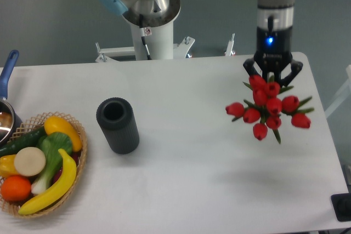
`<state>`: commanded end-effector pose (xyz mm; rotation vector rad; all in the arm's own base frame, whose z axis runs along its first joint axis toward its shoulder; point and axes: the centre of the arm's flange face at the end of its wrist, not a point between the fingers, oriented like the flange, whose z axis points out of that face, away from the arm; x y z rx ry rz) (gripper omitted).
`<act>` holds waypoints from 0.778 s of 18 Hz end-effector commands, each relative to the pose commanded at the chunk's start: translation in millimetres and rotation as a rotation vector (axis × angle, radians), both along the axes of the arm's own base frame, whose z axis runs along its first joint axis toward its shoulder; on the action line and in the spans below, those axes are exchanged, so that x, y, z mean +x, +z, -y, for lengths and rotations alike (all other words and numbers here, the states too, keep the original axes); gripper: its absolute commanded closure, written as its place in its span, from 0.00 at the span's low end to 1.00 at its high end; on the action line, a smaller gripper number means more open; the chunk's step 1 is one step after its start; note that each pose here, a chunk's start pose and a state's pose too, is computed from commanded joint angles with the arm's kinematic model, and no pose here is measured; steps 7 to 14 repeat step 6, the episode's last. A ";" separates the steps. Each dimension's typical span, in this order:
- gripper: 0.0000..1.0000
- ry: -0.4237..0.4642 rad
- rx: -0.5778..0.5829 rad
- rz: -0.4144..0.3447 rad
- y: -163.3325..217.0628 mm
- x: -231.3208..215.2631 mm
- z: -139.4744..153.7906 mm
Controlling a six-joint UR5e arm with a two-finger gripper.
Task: Pick up the flowers from the vase
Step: 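Carry the held tulips away from the vase over the open table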
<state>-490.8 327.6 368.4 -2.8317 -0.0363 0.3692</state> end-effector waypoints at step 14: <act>0.96 0.002 -0.145 0.046 -1.2 -10.8 -19.0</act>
